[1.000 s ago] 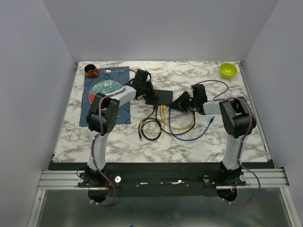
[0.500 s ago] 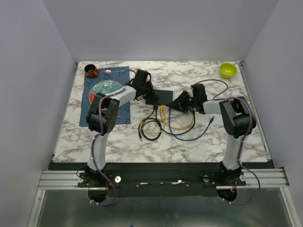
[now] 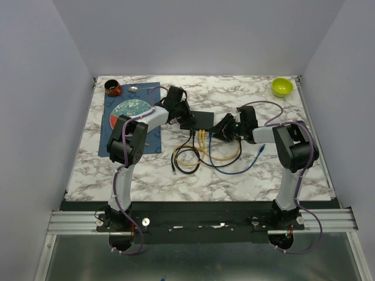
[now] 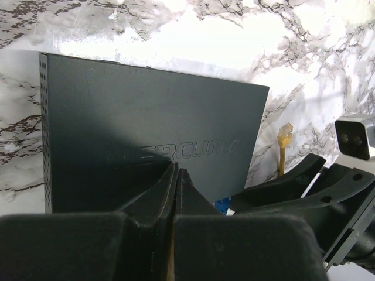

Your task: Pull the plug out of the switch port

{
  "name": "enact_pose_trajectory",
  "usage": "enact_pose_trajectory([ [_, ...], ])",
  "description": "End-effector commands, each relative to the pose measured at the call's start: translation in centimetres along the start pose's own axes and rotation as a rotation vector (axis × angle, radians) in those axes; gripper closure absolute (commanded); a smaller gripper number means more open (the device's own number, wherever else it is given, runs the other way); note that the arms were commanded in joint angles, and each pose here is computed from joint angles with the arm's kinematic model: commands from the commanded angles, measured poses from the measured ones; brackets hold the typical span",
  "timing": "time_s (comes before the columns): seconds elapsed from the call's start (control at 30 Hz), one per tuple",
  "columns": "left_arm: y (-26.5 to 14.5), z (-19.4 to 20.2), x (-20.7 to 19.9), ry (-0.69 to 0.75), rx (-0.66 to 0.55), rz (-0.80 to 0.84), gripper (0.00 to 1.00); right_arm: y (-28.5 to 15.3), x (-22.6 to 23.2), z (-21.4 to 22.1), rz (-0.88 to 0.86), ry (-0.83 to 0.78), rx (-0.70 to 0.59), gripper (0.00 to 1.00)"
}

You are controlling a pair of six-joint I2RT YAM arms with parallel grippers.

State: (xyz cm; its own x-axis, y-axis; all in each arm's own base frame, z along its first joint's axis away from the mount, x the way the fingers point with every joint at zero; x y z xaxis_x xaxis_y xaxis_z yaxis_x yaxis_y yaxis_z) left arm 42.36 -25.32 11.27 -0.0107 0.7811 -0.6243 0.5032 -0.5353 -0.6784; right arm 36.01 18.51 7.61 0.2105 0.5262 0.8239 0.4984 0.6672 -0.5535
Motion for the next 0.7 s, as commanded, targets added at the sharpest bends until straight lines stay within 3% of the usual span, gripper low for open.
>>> enact_pose_trajectory([
  [0.0, 1.2, 1.8, 1.9, -0.031, 0.073, -0.039, 0.96, 0.1, -2.5, 1.5, 0.088, 0.045, 0.054, 0.47],
  [0.23, 1.1, 1.8, 1.9, -0.031, 0.074, -0.040, 0.96, 0.4, -2.3, 1.1, 0.111, 0.060, 0.050, 0.61],
  [0.67, 1.1, 1.8, 1.9, -0.031, 0.074, -0.037, 0.96, 0.9, -1.5, 0.4, 0.084, 0.082, 0.042, 0.60],
])
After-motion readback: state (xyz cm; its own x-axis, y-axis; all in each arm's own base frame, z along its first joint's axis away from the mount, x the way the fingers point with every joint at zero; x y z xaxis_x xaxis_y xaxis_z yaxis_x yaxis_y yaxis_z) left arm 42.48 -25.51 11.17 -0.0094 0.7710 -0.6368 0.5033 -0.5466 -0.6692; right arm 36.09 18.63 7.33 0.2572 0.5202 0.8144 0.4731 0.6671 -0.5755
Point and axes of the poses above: each gripper's point midway between its finger pads, its own y axis out along the fingers, its own x axis along the line the jaws close on, z = x × y, the point moved 8 cm from there along -y, back along the fingers, and after that the axes turned 3 degrees about y, right-handed, at the moved point
